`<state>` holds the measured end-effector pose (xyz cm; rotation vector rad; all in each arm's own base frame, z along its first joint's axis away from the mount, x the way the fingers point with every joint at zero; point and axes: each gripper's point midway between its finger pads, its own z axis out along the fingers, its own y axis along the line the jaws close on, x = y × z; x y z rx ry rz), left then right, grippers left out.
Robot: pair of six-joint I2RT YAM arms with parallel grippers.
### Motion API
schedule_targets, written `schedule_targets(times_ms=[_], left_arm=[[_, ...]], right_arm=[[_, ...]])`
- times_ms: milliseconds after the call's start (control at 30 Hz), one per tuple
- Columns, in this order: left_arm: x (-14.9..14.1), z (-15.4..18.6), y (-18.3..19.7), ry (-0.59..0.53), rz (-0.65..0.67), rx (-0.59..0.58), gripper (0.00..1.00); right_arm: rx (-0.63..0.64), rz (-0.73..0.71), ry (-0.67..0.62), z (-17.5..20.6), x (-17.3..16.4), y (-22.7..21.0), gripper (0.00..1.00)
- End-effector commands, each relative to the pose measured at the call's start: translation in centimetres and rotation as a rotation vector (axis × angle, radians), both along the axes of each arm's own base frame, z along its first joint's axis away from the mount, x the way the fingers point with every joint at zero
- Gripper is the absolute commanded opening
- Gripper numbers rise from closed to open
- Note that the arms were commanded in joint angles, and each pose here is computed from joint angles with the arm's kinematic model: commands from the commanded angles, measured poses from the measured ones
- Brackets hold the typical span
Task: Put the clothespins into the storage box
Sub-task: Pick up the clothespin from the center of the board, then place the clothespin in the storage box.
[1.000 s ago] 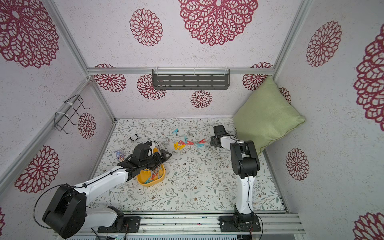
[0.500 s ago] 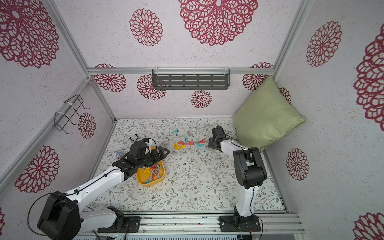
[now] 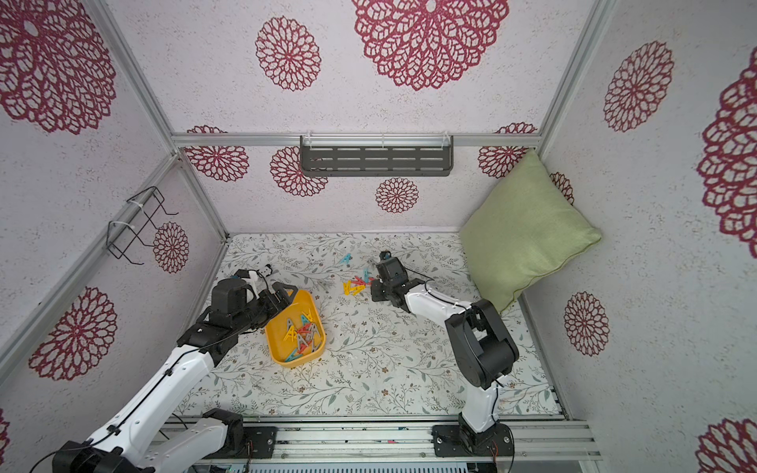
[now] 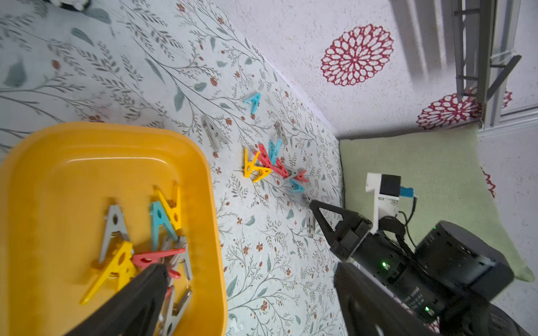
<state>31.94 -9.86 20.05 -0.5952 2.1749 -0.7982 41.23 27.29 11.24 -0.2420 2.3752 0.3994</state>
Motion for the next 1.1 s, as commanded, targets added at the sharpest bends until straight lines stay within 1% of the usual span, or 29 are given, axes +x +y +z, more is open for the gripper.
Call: schedule_targets(times_ms=[0, 233, 400, 567, 733, 800, 933, 1000, 1067], left_arm=[[-1.6, -1.7, 2.0, 0.061, 0.027, 0.031, 0.97], [-2.9, -2.1, 5.9, 0.068, 0.132, -0.008, 0.97], [-4.0, -2.0, 7.7, 0.061, 0.179, -0.026, 0.97], [-4.6, -2.2, 8.6, 0.052, 0.207, -0.06, 0.97], [-5.0, -2.6, 8.5, 0.049, 0.201, -0.087, 0.97], [-5.0, -2.8, 8.3, 0.047, 0.196, -0.101, 0.97], [-4.9, -3.2, 7.8, 0.05, 0.183, -0.145, 0.97], [-4.7, -3.3, 7.5, 0.053, 0.171, -0.162, 0.97], [-4.6, -3.6, 7.2, 0.06, 0.162, -0.17, 0.97]], right_arm=[[0.072, 0.078, -0.03, 2.3, -0.8, 4.4, 0.0], [0.085, 0.231, -0.027, 3.1, -3.9, 11.6, 0.0], [0.089, 0.318, -0.02, 3.1, -5.9, 15.7, 0.0], [0.079, 0.391, 0.012, 1.7, -7.7, 19.5, 0.0], [0.066, 0.444, 0.026, 0.8, -9.0, 22.1, 0.0], [0.065, 0.458, 0.028, 0.8, -9.2, 22.6, 0.04], [0.067, 0.458, 0.006, 1.7, -9.0, 22.6, 0.2], [0.062, 0.451, -0.016, 2.4, -8.8, 22.3, 0.26], [0.055, 0.44, -0.038, 3.2, -8.5, 21.8, 0.3]])
